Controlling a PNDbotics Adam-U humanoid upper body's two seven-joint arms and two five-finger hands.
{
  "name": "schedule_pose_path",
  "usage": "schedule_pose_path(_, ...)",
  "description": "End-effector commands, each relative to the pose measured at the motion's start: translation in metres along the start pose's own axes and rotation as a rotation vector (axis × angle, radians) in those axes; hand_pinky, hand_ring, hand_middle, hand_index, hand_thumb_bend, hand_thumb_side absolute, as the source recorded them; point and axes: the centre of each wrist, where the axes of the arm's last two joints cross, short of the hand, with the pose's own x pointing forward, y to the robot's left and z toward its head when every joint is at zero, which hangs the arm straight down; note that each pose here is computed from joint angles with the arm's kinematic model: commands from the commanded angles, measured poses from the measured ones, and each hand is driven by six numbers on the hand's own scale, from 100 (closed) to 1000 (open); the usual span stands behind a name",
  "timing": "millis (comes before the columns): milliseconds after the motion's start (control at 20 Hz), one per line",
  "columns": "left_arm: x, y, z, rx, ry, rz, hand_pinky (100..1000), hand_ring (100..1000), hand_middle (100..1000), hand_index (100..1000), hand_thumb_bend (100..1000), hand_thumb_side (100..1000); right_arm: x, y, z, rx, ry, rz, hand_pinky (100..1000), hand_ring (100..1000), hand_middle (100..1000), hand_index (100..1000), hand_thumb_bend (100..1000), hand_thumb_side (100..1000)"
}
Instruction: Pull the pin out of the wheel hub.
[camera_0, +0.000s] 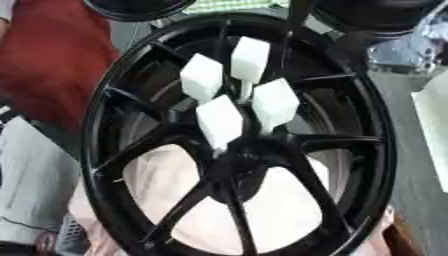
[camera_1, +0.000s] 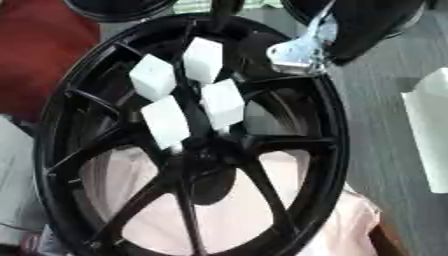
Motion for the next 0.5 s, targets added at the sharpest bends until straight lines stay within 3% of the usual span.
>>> schedule_pose_path(50,0.008,-0.001,-0.005,-0.015,-0.029,-0.001,784,790,791,846,176,882,-0.003,-0.011,0.005,-0.03,0.013,0.047,851,833,782,823,100,538)
schedule_pose_path(350,0.01,-0.003,-0.007,-0.016,-0.039,0.005,784,789,791,845,176,883,-0.01,-0.009,0.003,-0.016,0.017,0.083,857,848,801,845,114,487)
schedule_pose_path(500,0.009,-0.004,-0.007,-0.015,-0.038,0.01,784,789,791,845,176,885,-0.013,-0.008,0.003,-0.014,0.015,0.103,864,862,816,861,168,418)
